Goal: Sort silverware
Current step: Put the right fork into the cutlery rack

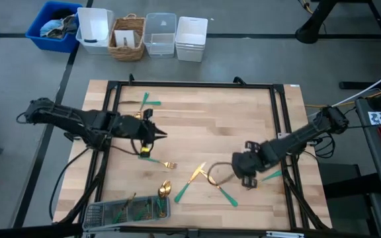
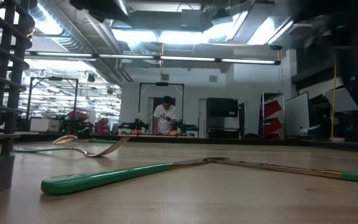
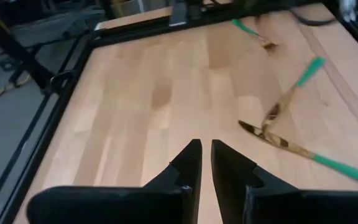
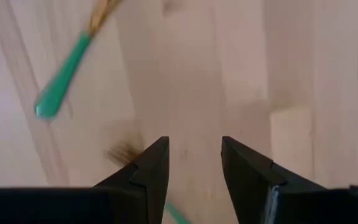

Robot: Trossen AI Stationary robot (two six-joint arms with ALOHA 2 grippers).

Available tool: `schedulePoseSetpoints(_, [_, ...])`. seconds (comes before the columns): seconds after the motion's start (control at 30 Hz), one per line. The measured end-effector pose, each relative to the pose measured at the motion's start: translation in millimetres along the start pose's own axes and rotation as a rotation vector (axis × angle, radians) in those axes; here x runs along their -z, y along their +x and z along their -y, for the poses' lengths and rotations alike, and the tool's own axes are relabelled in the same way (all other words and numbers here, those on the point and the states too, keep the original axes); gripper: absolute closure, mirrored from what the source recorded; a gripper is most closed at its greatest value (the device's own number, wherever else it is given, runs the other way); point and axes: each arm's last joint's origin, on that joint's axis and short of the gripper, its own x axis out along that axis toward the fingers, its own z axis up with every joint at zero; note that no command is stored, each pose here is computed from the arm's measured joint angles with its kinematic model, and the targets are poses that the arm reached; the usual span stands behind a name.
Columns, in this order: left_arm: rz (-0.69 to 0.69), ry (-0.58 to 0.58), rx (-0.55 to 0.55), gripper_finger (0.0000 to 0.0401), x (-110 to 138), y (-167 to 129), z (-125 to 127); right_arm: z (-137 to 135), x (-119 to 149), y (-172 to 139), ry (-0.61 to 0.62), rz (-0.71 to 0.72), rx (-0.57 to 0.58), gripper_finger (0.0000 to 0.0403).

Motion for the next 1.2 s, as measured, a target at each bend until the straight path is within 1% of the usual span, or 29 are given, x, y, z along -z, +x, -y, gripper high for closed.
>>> schedulePoseSetpoints(0.1, [-0.018, -0.034, -0.035, 0.0375, 1.9, 3.7, -10.7, -15.3, 16.3, 1.1, -0.021, -0.038, 0.031, 0.0256])
schedulePoseSetpoints(0.3, [-0.041, -0.15, -0.101, 0.0375, 4.9, 10.7, -26.8, -43.9, 47.8, 11.4, -0.188, -0.077, 0.116, 0.0256])
schedulePoseSetpoints(0.4, [-0.059, -0.212, -0.099, 0.0375, 7.2, 15.8, -32.6, -52.8, 63.3, 24.3, -0.233, -0.071, 0.117, 0.0256])
schedulePoseSetpoints(0.47, [-0.071, -0.26, -0.083, 0.0375, 8.8, 20.2, -35.3, -55.4, 72.6, 34.4, -0.227, -0.059, 0.115, 0.0256])
schedulePoseSetpoints(0.63, [-0.094, -0.343, -0.065, 0.0375, 11.3, 29.4, -37.2, -54.8, 91.3, 56.1, -0.222, -0.058, 0.118, 0.0256])
schedulePoseSetpoints(0.87, [-0.061, -0.359, -0.059, 0.0375, 7.9, 35.4, -36.2, -37.4, 107.3, 85.4, -0.197, -0.106, 0.155, 0.0256])
schedulePoseSetpoints(0.97, [-0.064, -0.362, -0.055, 0.0375, 8.1, 35.4, -36.0, -32.2, 111.6, 96.0, -0.195, -0.109, 0.142, 0.0256])
schedulePoseSetpoints(1.07, [-0.064, -0.363, -0.054, 0.0375, 8.2, 35.4, -36.0, -29.4, 114.3, 101.2, -0.192, -0.113, 0.119, 0.0256])
schedulePoseSetpoints(1.2, [-0.064, -0.359, -0.051, 0.0375, 8.1, 35.4, -35.9, -27.3, 115.5, 103.9, -0.194, -0.11, 0.126, 0.026])
